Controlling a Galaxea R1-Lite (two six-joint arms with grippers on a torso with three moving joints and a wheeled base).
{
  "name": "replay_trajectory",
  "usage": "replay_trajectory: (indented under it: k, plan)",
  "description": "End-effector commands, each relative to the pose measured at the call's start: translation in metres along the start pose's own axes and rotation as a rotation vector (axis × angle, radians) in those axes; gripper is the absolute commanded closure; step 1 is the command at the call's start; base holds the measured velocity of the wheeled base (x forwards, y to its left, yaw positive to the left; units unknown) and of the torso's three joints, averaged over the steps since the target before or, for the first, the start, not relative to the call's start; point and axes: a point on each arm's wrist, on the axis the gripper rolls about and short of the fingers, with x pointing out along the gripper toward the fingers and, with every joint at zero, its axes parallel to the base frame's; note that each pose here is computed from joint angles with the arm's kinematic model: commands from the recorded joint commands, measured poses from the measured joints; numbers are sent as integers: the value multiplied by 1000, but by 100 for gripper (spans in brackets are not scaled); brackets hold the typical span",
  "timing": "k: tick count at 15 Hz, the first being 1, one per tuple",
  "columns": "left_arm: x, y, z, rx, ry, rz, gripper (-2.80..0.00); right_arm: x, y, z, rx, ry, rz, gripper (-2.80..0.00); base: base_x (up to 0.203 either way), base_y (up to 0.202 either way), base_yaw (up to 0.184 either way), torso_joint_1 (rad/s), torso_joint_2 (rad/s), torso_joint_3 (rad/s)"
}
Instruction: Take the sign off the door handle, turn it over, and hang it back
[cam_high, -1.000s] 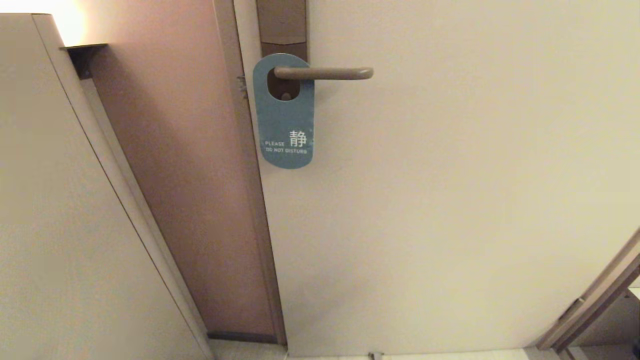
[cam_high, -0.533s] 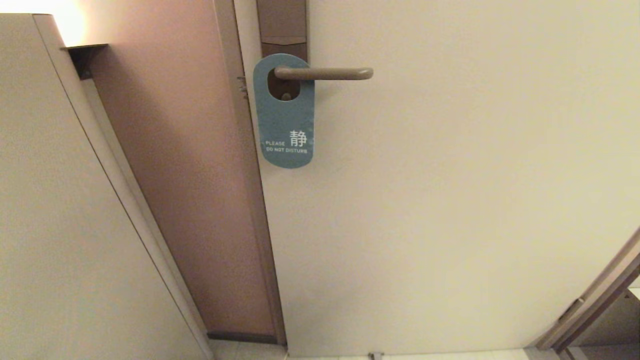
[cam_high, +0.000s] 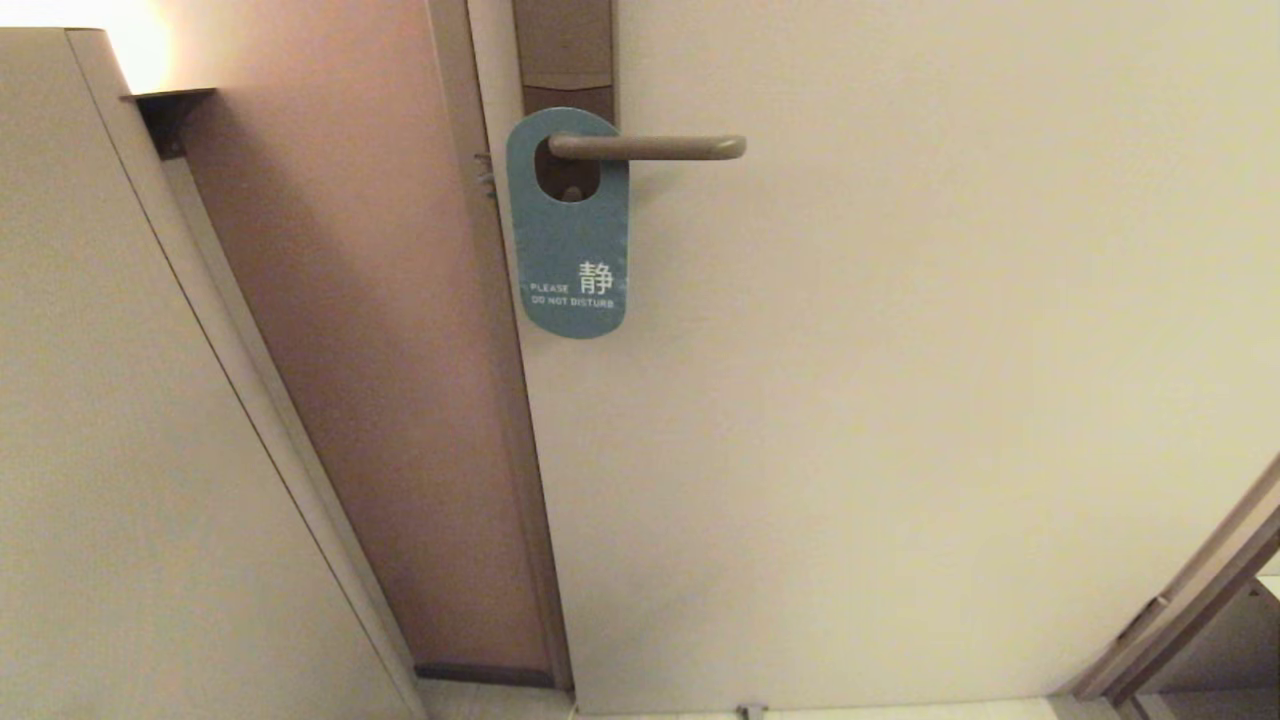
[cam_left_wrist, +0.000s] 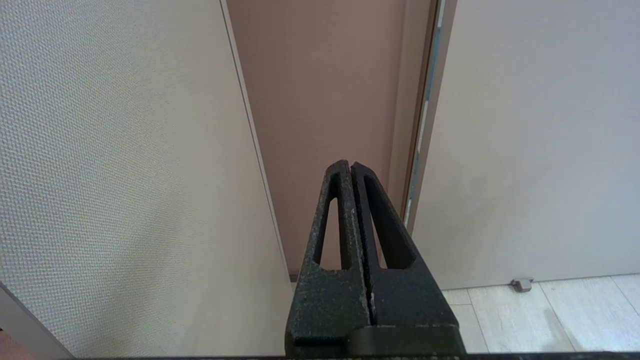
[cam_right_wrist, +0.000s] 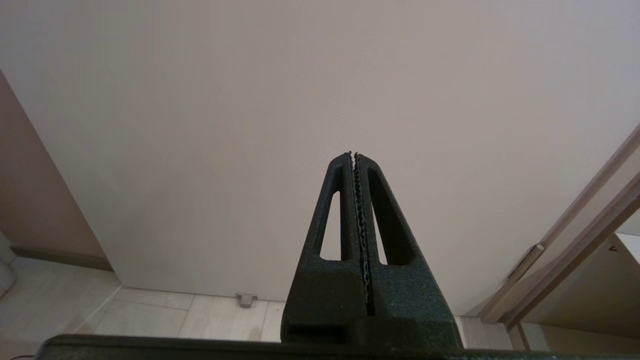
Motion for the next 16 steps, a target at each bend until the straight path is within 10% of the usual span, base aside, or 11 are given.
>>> replay_trajectory:
  k: [1,16]
  plan:
    - [0,0,0,0,1,0,0,0,0,0,-2,2,0,0,0,0,0,0,0,0]
    - [0,0,0,1,1,-6,0,0,0,0,0,1,2,0,0,0,0,0,0,0]
